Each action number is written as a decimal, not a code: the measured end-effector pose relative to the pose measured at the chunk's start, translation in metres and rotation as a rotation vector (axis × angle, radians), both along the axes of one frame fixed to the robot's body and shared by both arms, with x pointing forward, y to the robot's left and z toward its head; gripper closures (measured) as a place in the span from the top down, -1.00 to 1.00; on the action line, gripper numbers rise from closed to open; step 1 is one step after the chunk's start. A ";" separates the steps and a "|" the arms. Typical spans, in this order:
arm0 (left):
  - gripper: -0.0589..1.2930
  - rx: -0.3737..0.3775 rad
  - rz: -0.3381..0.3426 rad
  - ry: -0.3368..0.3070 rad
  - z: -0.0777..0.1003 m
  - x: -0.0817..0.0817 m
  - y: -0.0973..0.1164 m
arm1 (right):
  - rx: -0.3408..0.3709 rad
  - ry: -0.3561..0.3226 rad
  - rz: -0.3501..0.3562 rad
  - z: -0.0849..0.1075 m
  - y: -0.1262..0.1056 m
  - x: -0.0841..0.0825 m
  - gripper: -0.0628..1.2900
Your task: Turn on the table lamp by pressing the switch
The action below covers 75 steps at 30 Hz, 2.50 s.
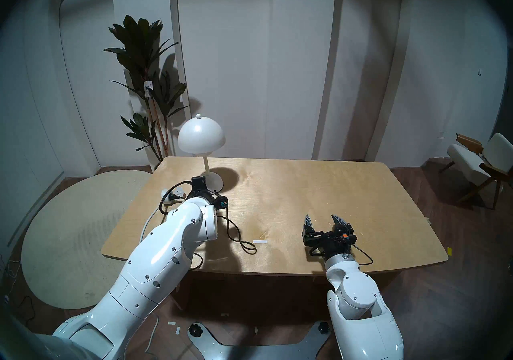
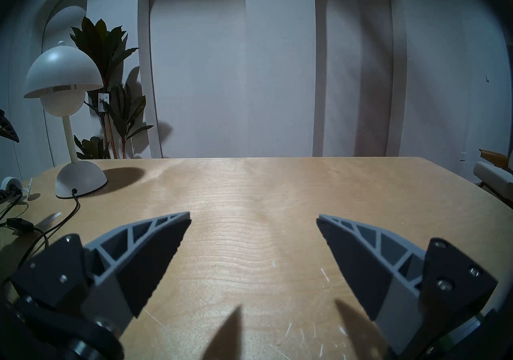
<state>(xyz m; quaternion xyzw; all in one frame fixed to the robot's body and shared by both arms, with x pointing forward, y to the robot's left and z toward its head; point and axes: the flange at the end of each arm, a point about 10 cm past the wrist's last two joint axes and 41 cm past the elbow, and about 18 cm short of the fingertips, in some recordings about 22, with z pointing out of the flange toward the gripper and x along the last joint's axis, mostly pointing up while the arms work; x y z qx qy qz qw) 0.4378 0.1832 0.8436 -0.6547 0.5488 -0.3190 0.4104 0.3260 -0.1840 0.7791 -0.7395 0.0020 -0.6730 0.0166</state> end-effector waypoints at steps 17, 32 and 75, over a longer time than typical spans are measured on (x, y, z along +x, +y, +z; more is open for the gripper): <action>0.91 0.027 0.000 0.040 -0.024 0.015 0.005 | 0.000 0.000 0.000 0.000 0.000 0.000 0.91; 0.91 0.028 -0.038 0.040 -0.024 0.022 -0.003 | 0.000 0.000 0.000 0.000 0.000 0.000 0.91; 0.91 0.055 -0.035 0.032 -0.024 0.035 0.002 | 0.000 0.000 0.000 0.000 0.000 0.000 0.91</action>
